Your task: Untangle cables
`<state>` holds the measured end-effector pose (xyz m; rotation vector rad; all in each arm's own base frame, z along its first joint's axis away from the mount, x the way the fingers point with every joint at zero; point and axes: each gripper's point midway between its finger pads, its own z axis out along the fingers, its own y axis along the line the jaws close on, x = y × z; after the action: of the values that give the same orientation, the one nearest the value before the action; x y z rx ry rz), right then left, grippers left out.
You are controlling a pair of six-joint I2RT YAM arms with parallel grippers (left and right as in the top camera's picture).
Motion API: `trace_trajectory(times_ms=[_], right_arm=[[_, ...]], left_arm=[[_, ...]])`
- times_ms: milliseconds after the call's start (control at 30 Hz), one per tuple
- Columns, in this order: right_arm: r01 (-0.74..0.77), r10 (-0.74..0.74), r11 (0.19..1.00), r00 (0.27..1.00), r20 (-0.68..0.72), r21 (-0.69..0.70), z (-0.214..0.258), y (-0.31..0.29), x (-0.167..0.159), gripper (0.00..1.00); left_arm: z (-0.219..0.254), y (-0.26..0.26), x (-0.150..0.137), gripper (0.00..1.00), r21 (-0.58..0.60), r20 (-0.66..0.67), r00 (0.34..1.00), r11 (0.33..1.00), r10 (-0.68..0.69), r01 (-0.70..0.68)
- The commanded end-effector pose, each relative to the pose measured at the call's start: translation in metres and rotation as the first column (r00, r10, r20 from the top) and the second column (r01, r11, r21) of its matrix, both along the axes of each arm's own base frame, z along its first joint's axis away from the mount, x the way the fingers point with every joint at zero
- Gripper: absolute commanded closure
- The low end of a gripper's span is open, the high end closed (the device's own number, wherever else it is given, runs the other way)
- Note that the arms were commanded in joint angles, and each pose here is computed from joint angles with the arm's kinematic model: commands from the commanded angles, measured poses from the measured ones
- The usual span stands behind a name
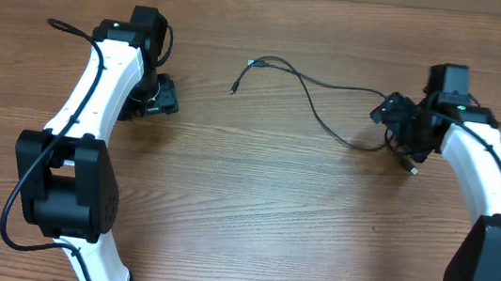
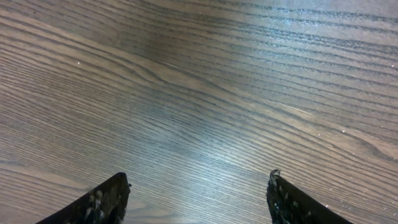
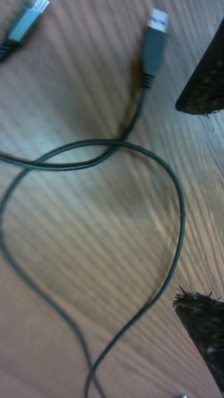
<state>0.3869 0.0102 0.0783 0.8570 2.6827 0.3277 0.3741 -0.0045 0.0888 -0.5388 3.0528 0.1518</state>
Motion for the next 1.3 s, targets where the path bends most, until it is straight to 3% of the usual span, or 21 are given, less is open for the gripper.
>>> trace_trajectory(times_ms=[0, 267, 367, 467, 667, 900, 1133, 1167, 1267], right_arm=[[0.154, -0.157, 0.987, 0.986, -0.057, -0.052, -0.02, -0.003, -0.015, 0.11], [0.296, -0.295, 0.955, 0.954, -0.05, 0.001, -0.049, 0.007, -0.023, 0.12], [0.28, -0.281, 0.96, 0.96, 0.014, 0.022, -0.055, 0.013, -0.014, 0.15], [0.279, -0.28, 0.96, 0.959, 0.034, 0.033, -0.058, 0.016, -0.012, 0.26], [0.342, -0.342, 0.939, 0.94, 0.008, 0.042, -0.068, 0.014, -0.021, 0.27], [0.342, -0.343, 0.939, 0.939, 0.008, 0.041, -0.08, 0.016, -0.018, 0.45], [0.304, -0.304, 0.952, 0.953, 0.007, 0.039, -0.093, 0.03, -0.014, 0.47], [0.3, -0.301, 0.953, 0.953, 0.018, 0.044, -0.092, 0.032, -0.011, 0.5], [0.255, -0.261, 0.962, 0.963, 0.059, 0.093, -0.086, 0.042, 0.0, 0.74]], left_arm=[[0.01, -0.004, 0.003, 0.29, -0.009, 0.029, 0.999, 0.999, -0.035, 0.035], [0.01, -0.004, 0.003, 0.29, -0.009, 0.029, 0.999, 0.999, -0.035, 0.035], [0.01, -0.004, 0.003, 0.3, -0.009, 0.029, 0.999, 0.999, -0.034, 0.035], [0.01, -0.004, 0.003, 0.3, -0.009, 0.029, 0.999, 0.999, -0.034, 0.035], [0.01, -0.004, 0.003, 0.3, -0.009, 0.029, 0.999, 0.999, -0.035, 0.035], [0.01, -0.004, 0.003, 0.3, -0.009, 0.029, 0.999, 0.999, -0.034, 0.035], [0.01, -0.004, 0.002, 0.3, -0.008, 0.024, 0.999, 0.999, -0.035, 0.035], [0.01, -0.004, 0.002, 0.3, -0.008, 0.024, 0.999, 0.999, -0.035, 0.035], [0.01, -0.004, 0.001, 0.3, -0.008, 0.019, 0.999, 0.999, -0.035, 0.035]])
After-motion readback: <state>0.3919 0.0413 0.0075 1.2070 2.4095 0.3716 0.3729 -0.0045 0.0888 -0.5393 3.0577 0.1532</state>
